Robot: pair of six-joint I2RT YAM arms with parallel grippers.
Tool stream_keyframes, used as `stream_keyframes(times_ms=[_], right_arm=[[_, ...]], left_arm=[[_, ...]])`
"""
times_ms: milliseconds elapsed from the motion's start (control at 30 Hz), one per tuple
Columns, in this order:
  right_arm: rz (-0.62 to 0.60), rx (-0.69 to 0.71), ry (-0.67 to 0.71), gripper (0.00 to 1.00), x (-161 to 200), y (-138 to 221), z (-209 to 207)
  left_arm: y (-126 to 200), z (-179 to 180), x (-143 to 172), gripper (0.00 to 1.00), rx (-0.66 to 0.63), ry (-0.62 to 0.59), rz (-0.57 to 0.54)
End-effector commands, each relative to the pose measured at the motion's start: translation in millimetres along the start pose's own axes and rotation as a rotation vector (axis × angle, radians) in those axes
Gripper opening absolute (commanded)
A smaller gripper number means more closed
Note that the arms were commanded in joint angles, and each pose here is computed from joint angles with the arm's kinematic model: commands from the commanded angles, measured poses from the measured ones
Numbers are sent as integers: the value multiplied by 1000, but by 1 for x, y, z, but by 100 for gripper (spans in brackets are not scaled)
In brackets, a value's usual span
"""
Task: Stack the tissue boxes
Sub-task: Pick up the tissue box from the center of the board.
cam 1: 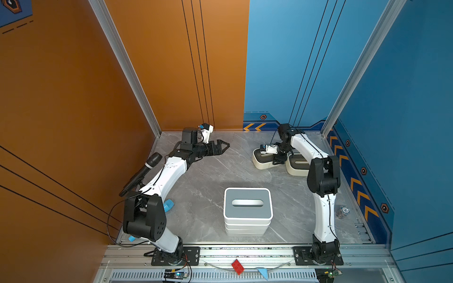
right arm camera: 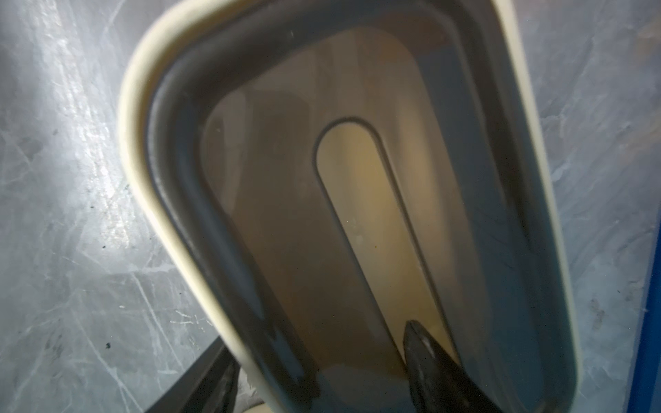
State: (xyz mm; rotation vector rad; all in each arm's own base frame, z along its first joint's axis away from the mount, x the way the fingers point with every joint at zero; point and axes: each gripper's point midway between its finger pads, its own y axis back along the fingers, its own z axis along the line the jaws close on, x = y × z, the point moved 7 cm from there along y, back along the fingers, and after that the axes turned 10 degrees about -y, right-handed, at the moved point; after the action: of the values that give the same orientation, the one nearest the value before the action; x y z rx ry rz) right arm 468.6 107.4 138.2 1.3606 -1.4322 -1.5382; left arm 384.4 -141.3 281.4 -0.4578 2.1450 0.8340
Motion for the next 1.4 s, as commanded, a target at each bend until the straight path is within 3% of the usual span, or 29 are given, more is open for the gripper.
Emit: stream_keyframes(times_ms=[0, 367, 467, 700, 800, 1033, 1367], right_arm=[[16, -65, 42, 73, 4, -6, 7], [-11, -131, 47, 68, -21, -9, 27], [-12, -152, 51, 58, -28, -7, 35], [-57, -214, -3, 48, -40, 5, 52], [-87, -217, -30, 38, -44, 14, 60], [-211, -165, -114, 27, -48, 47, 72], [-353, -97, -229, 23, -38, 93, 103]], left_arm=[[-4, -5, 1, 98, 37, -26, 8], [-3, -10, -1, 98, 53, -30, 6], [0, -12, -2, 98, 51, -40, -2], [3, -14, -4, 98, 52, -46, -10], [3, -14, -3, 98, 45, -51, -9], [2, -13, -2, 98, 43, -58, -7], [5, -19, 1, 98, 56, -119, -10]])
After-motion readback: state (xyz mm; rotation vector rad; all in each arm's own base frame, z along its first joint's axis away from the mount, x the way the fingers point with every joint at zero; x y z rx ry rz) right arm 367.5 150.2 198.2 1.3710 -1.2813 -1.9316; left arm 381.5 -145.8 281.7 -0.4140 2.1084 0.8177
